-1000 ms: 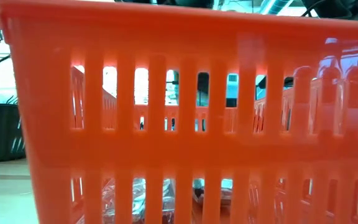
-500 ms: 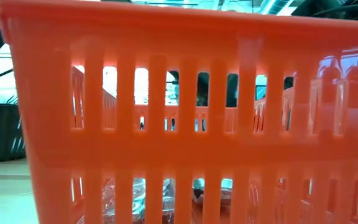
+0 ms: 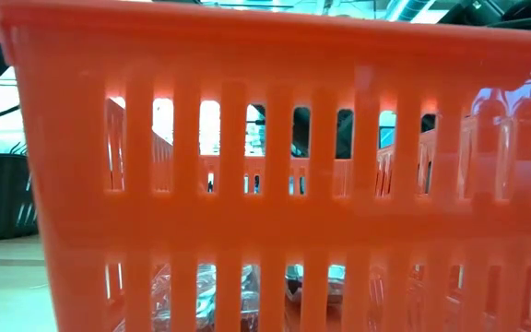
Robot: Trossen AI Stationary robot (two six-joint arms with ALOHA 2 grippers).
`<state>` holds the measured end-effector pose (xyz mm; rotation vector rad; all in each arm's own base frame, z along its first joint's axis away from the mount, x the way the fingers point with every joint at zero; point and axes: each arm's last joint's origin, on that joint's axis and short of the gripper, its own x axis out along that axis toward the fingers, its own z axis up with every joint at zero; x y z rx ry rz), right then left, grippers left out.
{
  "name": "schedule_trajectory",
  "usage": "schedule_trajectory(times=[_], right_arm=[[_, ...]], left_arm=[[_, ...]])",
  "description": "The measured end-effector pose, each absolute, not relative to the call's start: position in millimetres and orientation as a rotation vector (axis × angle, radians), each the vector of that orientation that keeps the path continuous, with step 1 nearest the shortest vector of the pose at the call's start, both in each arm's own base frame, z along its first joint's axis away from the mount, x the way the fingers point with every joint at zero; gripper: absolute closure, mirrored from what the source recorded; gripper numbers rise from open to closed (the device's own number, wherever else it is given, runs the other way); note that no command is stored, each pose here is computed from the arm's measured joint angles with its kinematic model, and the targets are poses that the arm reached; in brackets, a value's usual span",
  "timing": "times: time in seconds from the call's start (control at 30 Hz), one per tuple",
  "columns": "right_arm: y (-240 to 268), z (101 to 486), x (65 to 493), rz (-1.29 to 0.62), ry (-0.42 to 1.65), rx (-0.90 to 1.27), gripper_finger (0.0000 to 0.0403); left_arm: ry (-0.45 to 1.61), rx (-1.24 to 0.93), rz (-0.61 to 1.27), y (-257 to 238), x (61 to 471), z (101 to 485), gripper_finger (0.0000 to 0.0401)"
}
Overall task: Pick & Place Travel size toiletries
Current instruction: Put the black hair brush into the right red bin
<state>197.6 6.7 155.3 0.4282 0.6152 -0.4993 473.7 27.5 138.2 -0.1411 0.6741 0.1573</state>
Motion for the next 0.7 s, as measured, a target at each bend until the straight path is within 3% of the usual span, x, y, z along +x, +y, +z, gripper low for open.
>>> schedule_trajectory(times=[0.3, 0.7], right_arm=[[7, 155, 198, -0.508, 0.609, 0.443, 0.0192], [5, 152, 194, -0.539, 0.648, 0.450, 0.0211]], left_arm=[[0.739, -0.155, 0.176, 31, 476, 108, 0.0400], [0.717, -0.131, 0.156, 27, 478, 111, 0.0400]])
